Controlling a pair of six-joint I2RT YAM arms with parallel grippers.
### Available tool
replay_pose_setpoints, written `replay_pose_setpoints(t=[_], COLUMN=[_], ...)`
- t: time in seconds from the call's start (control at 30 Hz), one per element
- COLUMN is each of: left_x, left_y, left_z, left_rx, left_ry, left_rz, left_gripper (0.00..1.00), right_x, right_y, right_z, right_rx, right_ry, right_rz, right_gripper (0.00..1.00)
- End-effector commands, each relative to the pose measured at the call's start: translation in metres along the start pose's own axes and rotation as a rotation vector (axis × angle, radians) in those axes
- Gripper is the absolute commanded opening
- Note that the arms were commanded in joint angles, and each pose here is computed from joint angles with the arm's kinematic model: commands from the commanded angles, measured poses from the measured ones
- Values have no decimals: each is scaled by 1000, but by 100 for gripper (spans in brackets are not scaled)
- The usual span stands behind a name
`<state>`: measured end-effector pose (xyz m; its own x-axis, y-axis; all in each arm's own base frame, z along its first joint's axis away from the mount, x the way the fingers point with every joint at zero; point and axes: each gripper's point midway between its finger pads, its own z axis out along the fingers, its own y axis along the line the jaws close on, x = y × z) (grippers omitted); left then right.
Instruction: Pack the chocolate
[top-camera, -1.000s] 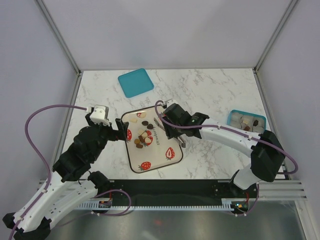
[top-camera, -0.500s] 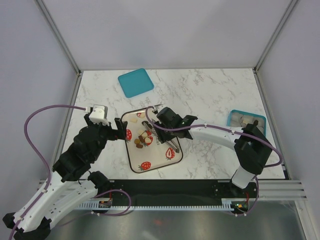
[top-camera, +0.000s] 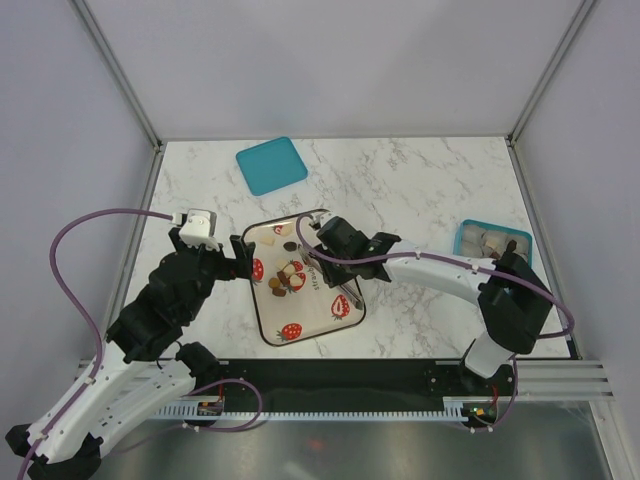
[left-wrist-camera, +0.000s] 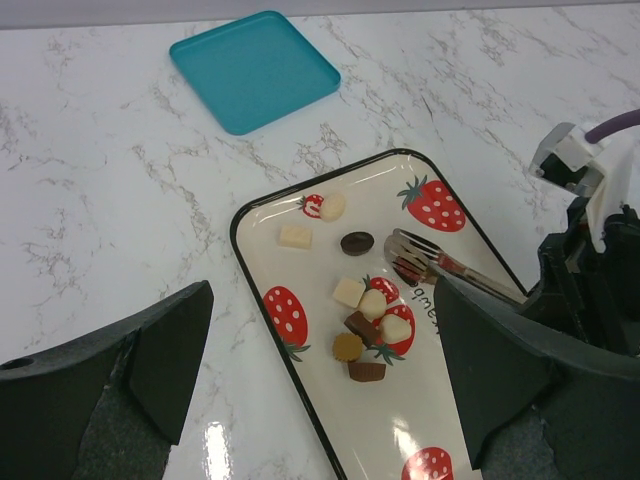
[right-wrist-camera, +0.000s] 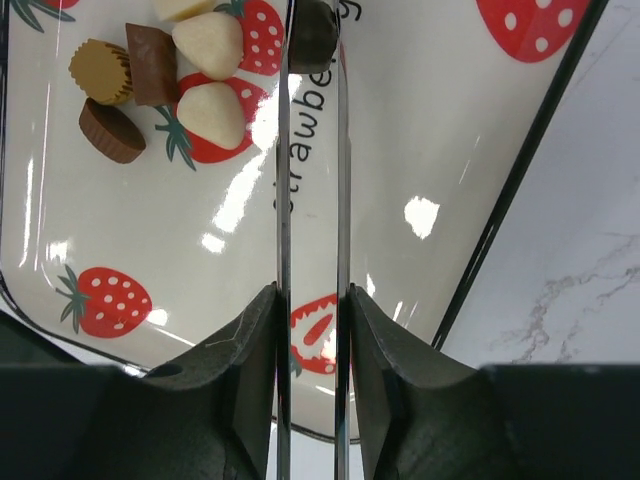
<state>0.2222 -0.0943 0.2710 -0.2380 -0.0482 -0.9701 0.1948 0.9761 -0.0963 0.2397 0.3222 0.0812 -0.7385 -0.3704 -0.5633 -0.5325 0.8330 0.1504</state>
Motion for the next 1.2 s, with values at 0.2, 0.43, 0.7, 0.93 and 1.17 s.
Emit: replay_pose_setpoints(t=[0.2,0.43,0.7,0.93,1.17], left_x=[-6,-6,-3,-1,-8], left_y=[3,2,-10,-29,-32], left_z=[3,3,3,1,-8], left_rx=[-22,-17,48,149,184], left_ry=[-28,-27,-10,11,-19], left_rz=[4,4,-2,-11,-32], left_gripper=[100,100,100,100,100], right_x=[1,-3,1,50,99], right_y=[-12,-25,-81,-155,-194], right_z=[-45,-69,-126,-196,-229], right_rx=[46,131,293,531,719], right_ry=[-45,-49,-93,-81,12], right_rz=[77,142,346,643,793], right_gripper=[34,33,32,32,32])
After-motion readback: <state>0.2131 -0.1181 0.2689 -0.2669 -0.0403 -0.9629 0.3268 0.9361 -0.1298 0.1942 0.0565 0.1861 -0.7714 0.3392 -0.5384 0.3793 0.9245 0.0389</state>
